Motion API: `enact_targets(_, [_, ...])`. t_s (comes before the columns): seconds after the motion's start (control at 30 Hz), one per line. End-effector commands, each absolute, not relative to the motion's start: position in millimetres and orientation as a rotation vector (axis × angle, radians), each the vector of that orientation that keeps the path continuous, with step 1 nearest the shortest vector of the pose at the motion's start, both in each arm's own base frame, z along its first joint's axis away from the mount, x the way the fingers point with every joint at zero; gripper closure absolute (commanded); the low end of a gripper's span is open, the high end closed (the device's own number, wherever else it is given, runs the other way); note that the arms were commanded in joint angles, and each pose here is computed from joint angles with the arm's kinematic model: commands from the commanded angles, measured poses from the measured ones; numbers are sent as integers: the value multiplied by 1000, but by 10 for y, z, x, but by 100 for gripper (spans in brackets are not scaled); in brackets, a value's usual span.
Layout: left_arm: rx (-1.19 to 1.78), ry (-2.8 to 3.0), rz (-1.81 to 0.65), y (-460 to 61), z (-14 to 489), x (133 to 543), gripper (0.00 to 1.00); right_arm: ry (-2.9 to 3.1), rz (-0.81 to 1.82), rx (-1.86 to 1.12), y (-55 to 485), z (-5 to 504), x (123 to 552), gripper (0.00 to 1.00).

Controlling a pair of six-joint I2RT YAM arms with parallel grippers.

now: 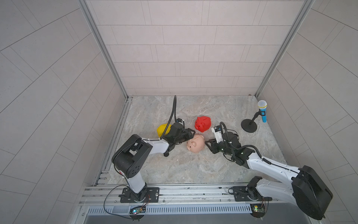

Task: Open piggy banks
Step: Adjust the piggy bank at the center of the board.

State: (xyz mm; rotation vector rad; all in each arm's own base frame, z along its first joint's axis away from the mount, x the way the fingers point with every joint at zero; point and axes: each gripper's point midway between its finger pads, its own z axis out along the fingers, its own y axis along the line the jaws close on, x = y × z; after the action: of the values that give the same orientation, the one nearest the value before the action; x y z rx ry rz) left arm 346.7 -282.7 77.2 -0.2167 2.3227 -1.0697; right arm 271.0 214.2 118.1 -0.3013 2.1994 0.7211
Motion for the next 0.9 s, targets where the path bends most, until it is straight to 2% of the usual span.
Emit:
enact_targets(0.0, [-250, 2482, -869, -2506, 378, 3319, 51, 2176, 755, -295, 2171, 1220, 2699, 63])
enact_targets(0.67, [-220, 2486, -825, -2420, 487, 3324, 44, 2142, 853, -294, 2305, 1282, 2703, 63])
enact_targets(0.87, [-212, 2472, -800, -2372, 564, 3314, 39, 2112, 891, -347, 2432, 1358, 2650, 51])
